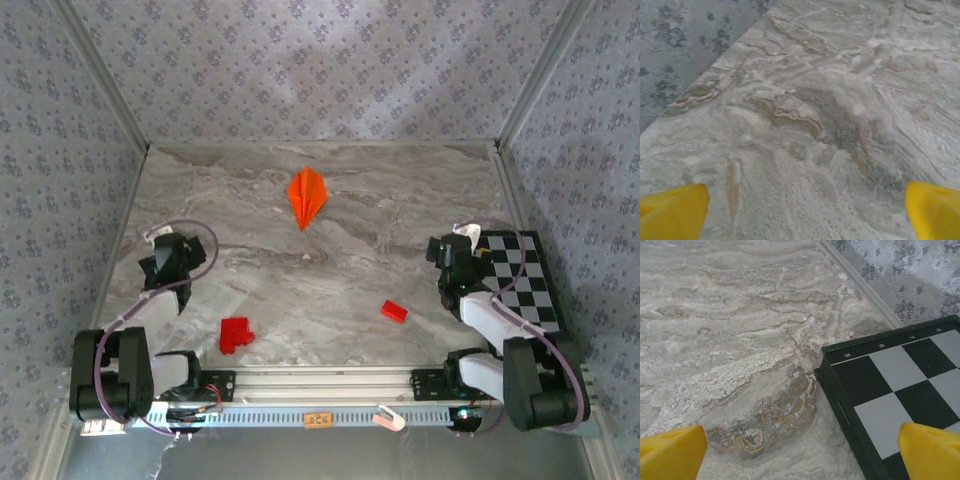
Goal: Fold a paper plane with a square sheet of paper (pick it up from the middle)
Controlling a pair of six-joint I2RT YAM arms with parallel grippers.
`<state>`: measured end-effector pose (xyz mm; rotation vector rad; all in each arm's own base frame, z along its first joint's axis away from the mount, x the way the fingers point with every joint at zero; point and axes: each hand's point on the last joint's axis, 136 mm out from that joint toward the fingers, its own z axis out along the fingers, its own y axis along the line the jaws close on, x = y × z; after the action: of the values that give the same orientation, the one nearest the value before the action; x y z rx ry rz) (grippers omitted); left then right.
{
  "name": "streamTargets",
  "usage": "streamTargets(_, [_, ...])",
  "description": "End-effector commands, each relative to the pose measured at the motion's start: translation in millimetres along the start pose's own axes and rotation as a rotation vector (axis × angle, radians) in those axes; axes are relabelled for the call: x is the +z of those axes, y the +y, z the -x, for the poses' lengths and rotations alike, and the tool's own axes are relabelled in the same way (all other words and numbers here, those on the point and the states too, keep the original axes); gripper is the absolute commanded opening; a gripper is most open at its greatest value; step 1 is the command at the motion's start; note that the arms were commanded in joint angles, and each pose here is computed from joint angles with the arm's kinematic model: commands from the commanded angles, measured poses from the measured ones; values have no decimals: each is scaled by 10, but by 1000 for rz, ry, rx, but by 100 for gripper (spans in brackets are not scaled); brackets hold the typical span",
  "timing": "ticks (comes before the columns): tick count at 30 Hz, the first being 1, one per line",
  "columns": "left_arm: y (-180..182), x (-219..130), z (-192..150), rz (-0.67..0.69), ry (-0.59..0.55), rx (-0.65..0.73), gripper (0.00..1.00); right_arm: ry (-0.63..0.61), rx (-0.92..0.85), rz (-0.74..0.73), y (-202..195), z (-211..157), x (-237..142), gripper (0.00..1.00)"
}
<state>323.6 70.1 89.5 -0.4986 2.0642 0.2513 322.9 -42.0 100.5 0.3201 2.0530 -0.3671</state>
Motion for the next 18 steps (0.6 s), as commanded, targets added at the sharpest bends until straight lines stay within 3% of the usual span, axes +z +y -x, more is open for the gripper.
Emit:
streamTargets(1, [-258, -31, 350, -149, -173, 27, 100, -96, -46, 74, 129, 192, 72, 100])
streamTargets(8, [-613, -71, 337, -365, -212, 106, 100, -173, -168, 367, 552, 250, 33, 100])
streamTargets(18, [-796, 57, 271, -450, -241, 159, 100, -186, -147, 522, 748, 196, 242, 100])
